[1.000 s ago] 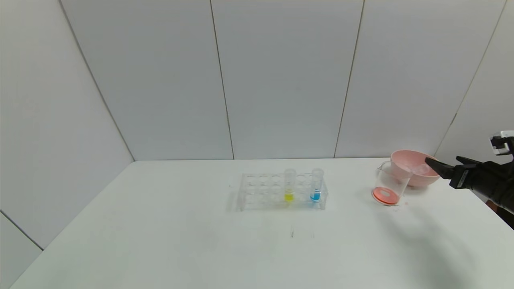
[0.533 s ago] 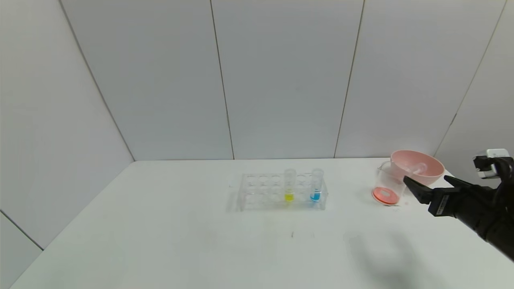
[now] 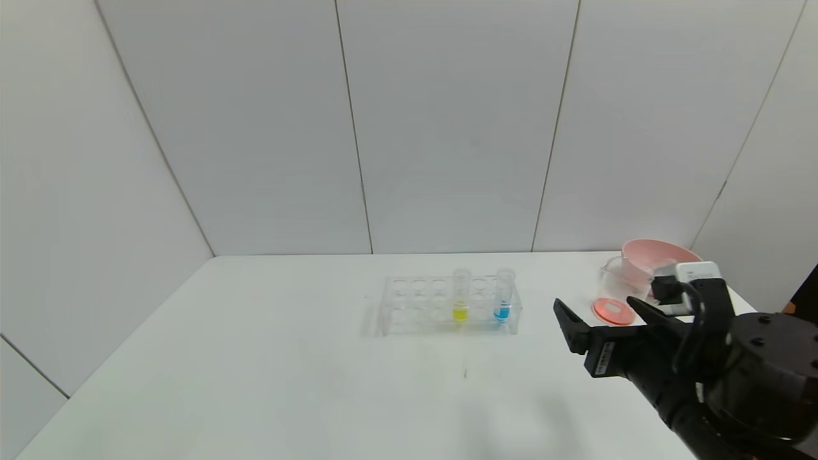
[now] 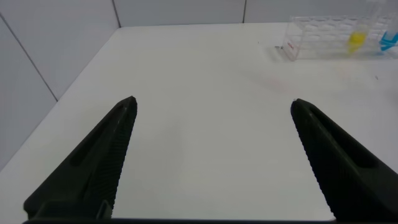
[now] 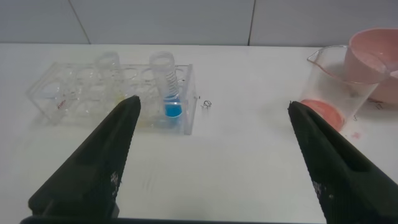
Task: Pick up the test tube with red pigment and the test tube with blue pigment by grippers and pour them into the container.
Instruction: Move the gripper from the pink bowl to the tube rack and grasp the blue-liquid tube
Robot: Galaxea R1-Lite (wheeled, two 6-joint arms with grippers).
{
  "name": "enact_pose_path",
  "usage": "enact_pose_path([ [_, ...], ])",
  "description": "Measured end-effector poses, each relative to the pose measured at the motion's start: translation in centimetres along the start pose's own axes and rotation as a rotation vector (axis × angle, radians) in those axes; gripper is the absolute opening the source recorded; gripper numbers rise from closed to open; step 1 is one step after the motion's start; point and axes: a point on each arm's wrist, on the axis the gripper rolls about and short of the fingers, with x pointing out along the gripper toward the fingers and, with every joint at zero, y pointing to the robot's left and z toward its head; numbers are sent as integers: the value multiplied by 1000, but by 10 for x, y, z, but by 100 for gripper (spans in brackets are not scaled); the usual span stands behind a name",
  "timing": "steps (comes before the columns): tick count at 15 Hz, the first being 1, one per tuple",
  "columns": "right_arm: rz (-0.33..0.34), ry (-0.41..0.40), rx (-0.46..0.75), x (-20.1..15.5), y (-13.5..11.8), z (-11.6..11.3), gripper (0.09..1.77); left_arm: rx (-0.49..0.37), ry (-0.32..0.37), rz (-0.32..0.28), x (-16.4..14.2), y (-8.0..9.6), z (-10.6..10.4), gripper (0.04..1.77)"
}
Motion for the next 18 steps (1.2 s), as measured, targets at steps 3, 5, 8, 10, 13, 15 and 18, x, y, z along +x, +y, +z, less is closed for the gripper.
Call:
enact_pose_path([
  [3, 4, 3, -1, 22, 24, -9, 170, 0, 0, 0, 0, 0, 0, 176],
  [5, 9, -1, 1, 39, 38, -13, 170, 0, 0, 0, 0, 0, 0, 176],
  [8, 10, -12, -4, 66, 55, -21, 170, 0, 0, 0, 0, 0, 0, 176],
  [10, -1, -12, -30, 82, 61, -28, 170, 0, 0, 0, 0, 0, 0, 176],
  [13, -19, -13, -45, 102, 63, -35, 170, 0, 0, 0, 0, 0, 0, 176],
  [15, -26, -13, -48, 115, 63, -41, 170, 0, 0, 0, 0, 0, 0, 176],
  [18, -48, -12, -57, 129, 59, -48, 170, 0, 0, 0, 0, 0, 0, 176],
])
